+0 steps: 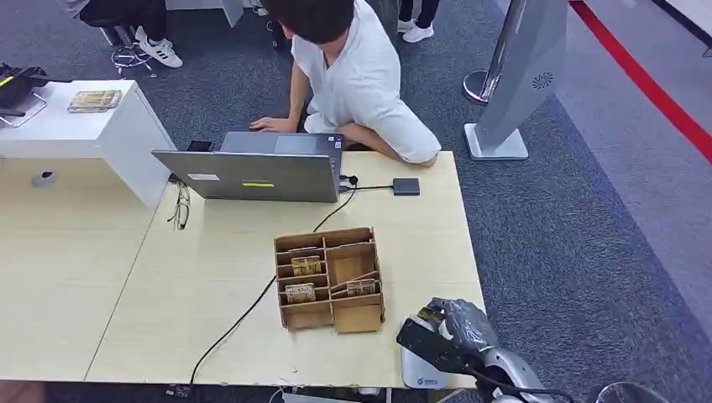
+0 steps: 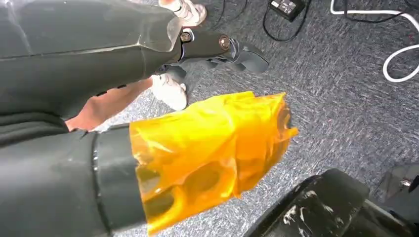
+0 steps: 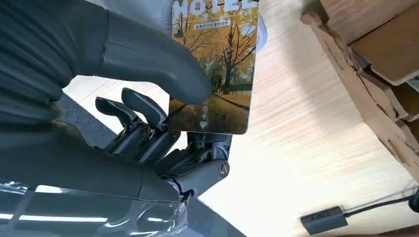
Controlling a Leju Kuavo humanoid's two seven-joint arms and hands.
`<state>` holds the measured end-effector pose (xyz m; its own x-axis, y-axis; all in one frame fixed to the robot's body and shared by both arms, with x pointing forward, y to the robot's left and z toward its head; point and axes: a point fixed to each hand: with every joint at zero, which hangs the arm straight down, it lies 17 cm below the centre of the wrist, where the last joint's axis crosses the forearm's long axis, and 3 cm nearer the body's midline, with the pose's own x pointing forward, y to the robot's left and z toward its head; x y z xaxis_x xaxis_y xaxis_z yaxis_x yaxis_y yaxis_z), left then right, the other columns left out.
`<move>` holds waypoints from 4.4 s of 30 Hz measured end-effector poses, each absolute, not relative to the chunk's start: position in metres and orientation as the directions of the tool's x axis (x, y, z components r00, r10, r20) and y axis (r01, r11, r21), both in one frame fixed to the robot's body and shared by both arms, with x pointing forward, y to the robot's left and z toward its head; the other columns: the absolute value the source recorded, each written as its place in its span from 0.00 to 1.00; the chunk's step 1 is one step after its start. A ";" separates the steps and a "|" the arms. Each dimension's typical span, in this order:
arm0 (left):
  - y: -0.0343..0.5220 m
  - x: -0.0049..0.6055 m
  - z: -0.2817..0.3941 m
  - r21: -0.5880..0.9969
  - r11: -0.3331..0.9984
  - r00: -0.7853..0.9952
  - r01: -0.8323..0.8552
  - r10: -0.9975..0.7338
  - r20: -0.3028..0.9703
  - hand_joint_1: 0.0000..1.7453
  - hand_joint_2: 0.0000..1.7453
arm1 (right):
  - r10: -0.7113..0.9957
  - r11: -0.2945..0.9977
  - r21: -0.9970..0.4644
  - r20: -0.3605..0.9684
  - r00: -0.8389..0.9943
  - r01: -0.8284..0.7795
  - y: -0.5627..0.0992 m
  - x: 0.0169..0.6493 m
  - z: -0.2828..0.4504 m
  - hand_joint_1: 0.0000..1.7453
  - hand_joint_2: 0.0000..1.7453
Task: Pass the card to the sensor for recognition and then transmit it.
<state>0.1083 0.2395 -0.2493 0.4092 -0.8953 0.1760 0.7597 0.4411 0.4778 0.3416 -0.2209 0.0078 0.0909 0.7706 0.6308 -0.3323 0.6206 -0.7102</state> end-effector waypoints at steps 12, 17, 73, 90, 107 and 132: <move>0.239 0.108 -0.249 0.476 0.452 0.420 0.755 -0.890 0.179 0.00 0.00 | 0.793 0.595 -0.717 0.599 0.115 -0.364 -0.222 0.335 -0.007 1.00 1.00; 0.238 0.108 -0.249 0.476 0.450 0.417 0.756 -0.891 0.180 0.00 0.00 | 0.796 0.588 -0.712 0.594 0.116 -0.383 -0.218 0.329 -0.014 1.00 1.00; 0.241 0.102 -0.250 0.470 0.478 0.454 0.742 -0.874 0.173 0.00 0.00 | 0.774 0.614 -0.721 0.629 0.066 -0.320 -0.208 0.331 0.004 1.00 1.00; 0.242 0.101 -0.250 0.469 0.479 0.458 0.742 -0.873 0.167 0.00 0.00 | 0.765 0.623 -0.720 0.642 0.047 -0.307 -0.205 0.330 0.012 1.00 1.00; 0.242 0.098 -0.250 0.468 0.485 0.464 0.739 -0.869 0.168 0.00 0.00 | 0.751 0.634 -0.724 0.661 -0.010 -0.271 -0.197 0.334 0.033 1.00 1.00; 0.241 0.096 -0.249 0.466 0.489 0.466 0.738 -0.868 0.172 0.00 0.00 | 0.717 0.663 -0.708 0.694 -0.067 -0.245 -0.187 0.335 0.055 1.00 1.00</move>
